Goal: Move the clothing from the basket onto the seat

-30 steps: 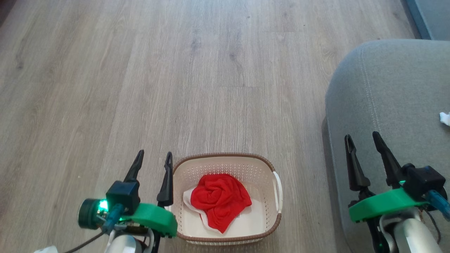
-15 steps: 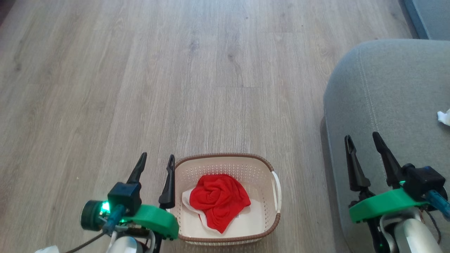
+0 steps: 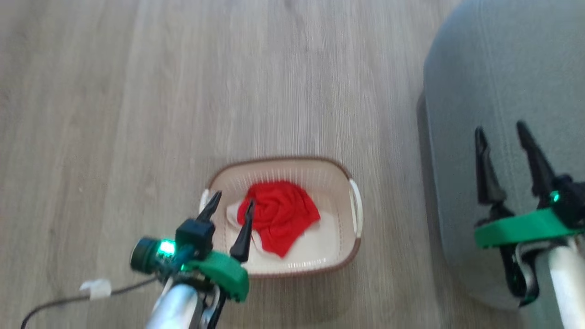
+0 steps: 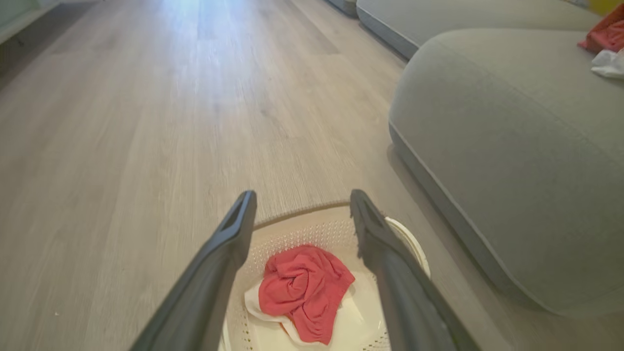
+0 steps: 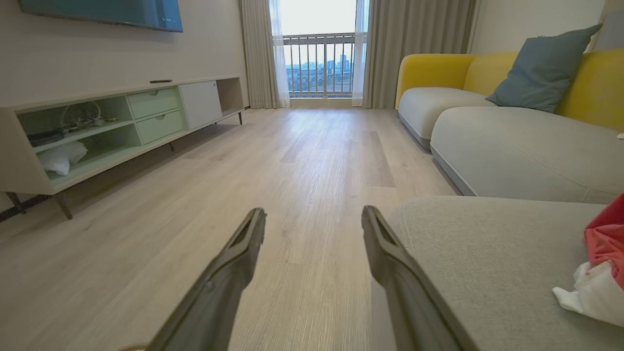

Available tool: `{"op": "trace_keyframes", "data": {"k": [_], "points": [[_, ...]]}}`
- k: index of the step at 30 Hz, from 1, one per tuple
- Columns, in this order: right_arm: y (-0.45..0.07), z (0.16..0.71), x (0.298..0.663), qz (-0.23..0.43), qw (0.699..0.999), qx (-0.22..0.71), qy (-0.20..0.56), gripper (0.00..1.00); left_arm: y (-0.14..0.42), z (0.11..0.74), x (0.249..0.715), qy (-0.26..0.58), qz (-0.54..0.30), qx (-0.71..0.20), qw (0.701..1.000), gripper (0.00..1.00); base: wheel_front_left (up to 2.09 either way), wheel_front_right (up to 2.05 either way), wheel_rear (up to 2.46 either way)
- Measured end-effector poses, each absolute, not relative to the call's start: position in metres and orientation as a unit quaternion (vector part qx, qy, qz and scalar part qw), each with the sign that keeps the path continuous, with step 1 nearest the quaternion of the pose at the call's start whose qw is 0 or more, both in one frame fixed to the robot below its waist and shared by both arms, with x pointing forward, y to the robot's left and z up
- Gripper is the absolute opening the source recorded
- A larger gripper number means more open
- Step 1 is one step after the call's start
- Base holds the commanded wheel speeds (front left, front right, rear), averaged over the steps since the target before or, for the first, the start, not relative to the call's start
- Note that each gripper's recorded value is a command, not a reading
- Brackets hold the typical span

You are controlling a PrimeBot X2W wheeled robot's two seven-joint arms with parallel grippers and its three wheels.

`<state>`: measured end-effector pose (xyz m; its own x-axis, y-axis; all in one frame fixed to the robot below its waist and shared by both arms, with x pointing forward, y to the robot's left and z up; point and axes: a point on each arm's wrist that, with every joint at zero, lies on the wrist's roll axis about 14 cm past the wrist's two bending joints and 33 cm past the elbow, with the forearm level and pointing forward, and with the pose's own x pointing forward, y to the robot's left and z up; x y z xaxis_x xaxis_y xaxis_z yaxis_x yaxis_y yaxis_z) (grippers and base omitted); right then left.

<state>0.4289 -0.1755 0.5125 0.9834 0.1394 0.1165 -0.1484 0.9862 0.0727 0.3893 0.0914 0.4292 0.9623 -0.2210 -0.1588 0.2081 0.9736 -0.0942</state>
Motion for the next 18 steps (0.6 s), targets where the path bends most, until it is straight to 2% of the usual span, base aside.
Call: {"op": "trace_keyframes", "data": {"k": [10, 18], "points": [[-0.178, 0.460, 0.476, 0.073, 0.997, 0.007, -0.015, 1.00, 0.067, 0.342, 0.452, 0.172, -0.180, 0.017, 0.968, 1.00, 0.00, 0.00, 0.00], [-0.190, 0.416, 0.492, 0.047, 0.999, 0.002, 0.018, 1.00, 0.046, 0.261, 0.471, 0.241, -0.247, 0.061, 0.937, 1.00, 0.00, 0.00, 0.00]]}}
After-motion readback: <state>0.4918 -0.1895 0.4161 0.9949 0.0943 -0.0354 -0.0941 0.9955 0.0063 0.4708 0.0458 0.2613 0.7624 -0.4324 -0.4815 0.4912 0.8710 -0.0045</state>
